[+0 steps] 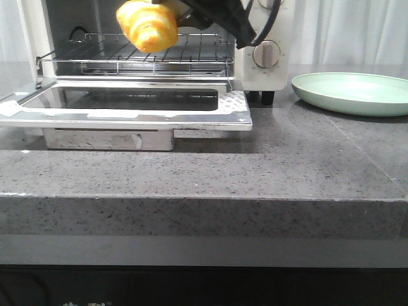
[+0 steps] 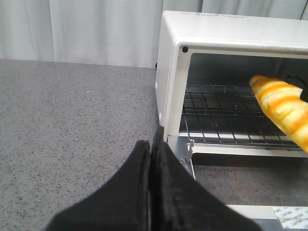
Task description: Put bread in oven
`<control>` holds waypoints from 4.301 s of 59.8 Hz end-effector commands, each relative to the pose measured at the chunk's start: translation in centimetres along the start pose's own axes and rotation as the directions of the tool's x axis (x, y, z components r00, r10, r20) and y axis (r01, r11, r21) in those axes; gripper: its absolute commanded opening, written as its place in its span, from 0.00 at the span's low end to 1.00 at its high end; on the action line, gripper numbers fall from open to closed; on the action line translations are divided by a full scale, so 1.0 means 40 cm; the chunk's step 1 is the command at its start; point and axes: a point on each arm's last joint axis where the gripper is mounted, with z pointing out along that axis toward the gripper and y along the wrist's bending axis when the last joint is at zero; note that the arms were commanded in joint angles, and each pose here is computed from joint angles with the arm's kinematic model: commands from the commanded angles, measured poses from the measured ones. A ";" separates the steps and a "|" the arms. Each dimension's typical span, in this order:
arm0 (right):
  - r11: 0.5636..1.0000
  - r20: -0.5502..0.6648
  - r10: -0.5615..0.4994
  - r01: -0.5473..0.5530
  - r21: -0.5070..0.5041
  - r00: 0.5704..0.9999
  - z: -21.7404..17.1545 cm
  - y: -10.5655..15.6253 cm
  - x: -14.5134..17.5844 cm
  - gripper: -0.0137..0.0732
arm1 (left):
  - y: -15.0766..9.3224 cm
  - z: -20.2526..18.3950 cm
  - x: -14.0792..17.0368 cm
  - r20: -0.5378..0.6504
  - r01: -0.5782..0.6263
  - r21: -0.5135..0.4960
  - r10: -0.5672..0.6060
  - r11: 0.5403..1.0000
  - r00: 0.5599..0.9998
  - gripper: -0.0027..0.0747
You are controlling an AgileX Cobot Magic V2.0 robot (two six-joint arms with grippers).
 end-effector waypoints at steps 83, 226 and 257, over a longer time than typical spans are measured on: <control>0.989 0.182 -0.115 0.129 -0.065 0.976 -0.189 0.050 -0.085 0.14 | -0.001 -0.007 -0.040 0.105 0.009 0.004 -0.010 1.000 0.994 0.01; 0.661 0.346 -0.731 0.736 0.145 0.588 -0.870 -0.189 -0.009 0.09 | -0.001 -0.006 -0.037 0.101 0.007 0.003 -0.007 1.000 0.995 0.01; 0.660 0.341 -0.732 0.738 0.141 0.590 -0.869 -0.189 -0.007 0.09 | 0.021 -0.124 0.287 0.181 0.069 -0.071 -0.055 0.995 0.982 0.01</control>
